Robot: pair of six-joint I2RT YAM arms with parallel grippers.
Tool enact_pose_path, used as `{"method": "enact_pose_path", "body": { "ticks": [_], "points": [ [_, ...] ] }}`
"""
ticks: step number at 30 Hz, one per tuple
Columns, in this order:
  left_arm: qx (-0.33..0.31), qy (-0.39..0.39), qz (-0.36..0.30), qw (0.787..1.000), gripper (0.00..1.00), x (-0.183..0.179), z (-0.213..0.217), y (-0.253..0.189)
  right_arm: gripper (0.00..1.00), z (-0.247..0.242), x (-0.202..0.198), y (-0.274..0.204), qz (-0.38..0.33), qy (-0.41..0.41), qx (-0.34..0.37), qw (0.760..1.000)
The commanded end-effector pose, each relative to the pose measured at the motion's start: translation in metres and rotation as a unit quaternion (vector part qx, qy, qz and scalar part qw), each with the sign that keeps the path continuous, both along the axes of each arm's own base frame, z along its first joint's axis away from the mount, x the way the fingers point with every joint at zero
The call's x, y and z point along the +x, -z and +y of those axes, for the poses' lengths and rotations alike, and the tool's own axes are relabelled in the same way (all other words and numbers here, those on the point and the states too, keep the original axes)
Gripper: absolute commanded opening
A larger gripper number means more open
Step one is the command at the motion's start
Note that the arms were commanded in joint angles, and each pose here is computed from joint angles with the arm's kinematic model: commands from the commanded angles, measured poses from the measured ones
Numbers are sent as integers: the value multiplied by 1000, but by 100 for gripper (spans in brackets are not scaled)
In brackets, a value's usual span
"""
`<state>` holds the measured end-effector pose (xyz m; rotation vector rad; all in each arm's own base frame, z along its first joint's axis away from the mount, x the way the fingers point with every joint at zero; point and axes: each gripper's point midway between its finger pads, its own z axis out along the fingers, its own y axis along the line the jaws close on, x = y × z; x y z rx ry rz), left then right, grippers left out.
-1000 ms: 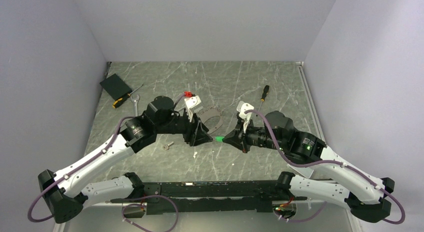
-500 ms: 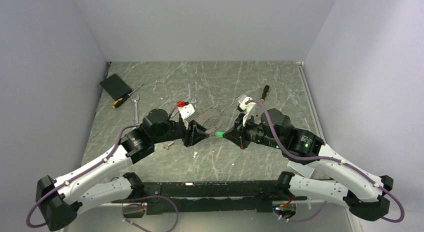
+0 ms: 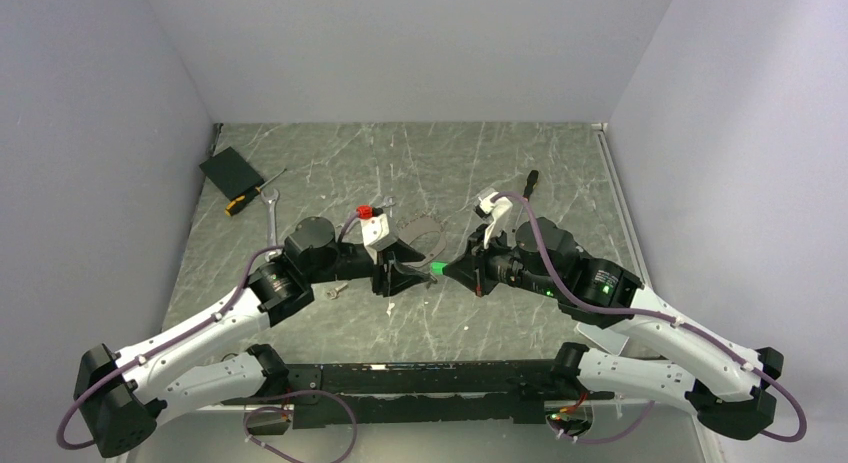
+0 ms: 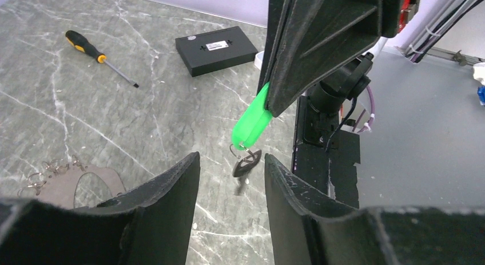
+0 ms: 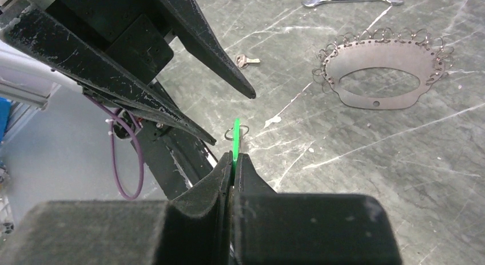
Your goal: Put the keys on the keyring
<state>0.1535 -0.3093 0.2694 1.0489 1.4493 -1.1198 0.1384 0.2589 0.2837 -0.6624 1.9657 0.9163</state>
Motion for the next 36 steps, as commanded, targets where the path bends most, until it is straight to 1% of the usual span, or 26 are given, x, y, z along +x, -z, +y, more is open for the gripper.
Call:
{"method": "enact_pose_path", "body": {
  "ticks": [1, 3, 9, 15, 23, 28, 30, 32, 36],
  "points": [
    [-25, 31, -33, 999, 50, -7, -5, -15, 0, 4, 6, -15, -7, 20, 33, 999],
    [-21, 27, -32, 999, 48, -5, -6, -13, 0, 3, 8, -15, -9, 25, 34, 999],
    [-27, 41, -34, 998, 37, -6, -11, -14, 0, 3, 8, -17, -9, 25, 38, 999],
    [-33, 44, -35, 998, 36, -6, -14, -14, 0, 5, 7, -15, -5, 22, 35, 999],
    [-22, 48, -33, 998, 20, -7, -14, -11, 0, 5, 8, -15, -6, 24, 40, 999],
    [-20, 39, -31, 999, 18, -6, -11, -12, 0, 2, 7, -17, -10, 28, 41, 999],
    [-18, 32, -29, 999, 10, -4, -10, -11, 0, 0, 7, -18, -11, 29, 42, 999],
    [-18, 32, -30, 999, 0, -4, -10, -12, 0, 0, 7, -18, -11, 28, 42, 999],
    [-19, 34, -25, 999, 0, -3, -12, -13, 0, 1, 6, -15, -7, 26, 40, 999]
  ]
}}
